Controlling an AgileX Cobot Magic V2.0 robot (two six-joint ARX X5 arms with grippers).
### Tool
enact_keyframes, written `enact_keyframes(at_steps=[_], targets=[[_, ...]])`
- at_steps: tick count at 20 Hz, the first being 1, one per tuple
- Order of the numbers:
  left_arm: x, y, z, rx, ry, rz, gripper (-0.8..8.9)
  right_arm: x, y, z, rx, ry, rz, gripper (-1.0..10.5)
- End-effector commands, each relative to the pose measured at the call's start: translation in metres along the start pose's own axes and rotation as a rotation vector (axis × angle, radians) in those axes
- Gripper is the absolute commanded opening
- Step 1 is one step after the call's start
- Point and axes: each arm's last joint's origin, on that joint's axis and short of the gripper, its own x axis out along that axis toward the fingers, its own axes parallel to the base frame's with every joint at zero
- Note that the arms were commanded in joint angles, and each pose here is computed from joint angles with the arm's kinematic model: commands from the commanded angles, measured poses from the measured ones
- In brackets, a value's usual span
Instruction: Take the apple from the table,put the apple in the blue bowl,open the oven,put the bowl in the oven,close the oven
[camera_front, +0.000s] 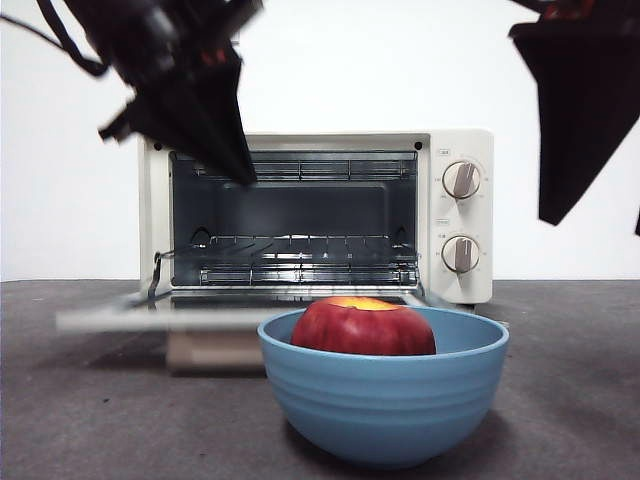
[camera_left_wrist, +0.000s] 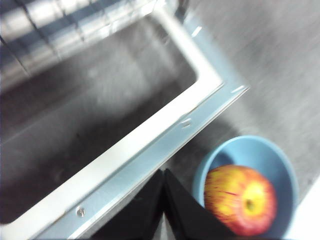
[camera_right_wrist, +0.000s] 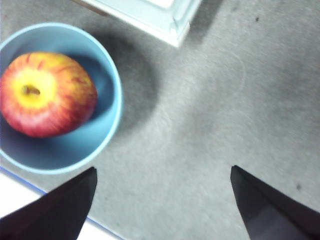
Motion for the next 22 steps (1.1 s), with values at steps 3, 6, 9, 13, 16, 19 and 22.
enact_keyframes(at_steps=[3, 6, 9, 13, 16, 19, 22], targets=[[-0.043, -0.006, 0.002, 0.032, -0.130, 0.016, 0.07, 0.016, 0.007, 0.015, 0.009, 0.006, 0.058, 4.2], [-0.071, 0.000, -0.008, 0.007, -0.213, 0.052, 0.07, 0.030, 0.009, 0.021, 0.012, 0.030, 0.067, 4.1], [-0.085, 0.014, -0.032, -0.060, -0.253, 0.103, 0.07, 0.047, 0.010, 0.028, 0.013, 0.053, 0.095, 3.9], [-0.090, 0.027, -0.072, -0.127, -0.279, 0.089, 0.07, 0.070, 0.012, 0.034, 0.013, 0.089, 0.099, 3.5], [-0.087, 0.033, -0.096, -0.166, -0.283, 0.111, 0.07, 0.086, 0.013, 0.035, 0.008, 0.127, 0.096, 2.8], [-0.084, 0.035, -0.112, -0.190, -0.277, 0.122, 0.07, 0.096, 0.013, 0.036, 0.003, 0.152, 0.107, 1.9], [-0.084, 0.034, -0.113, -0.191, -0.275, 0.122, 0.07, 0.097, 0.014, 0.036, -0.005, 0.154, 0.109, 0.4]])
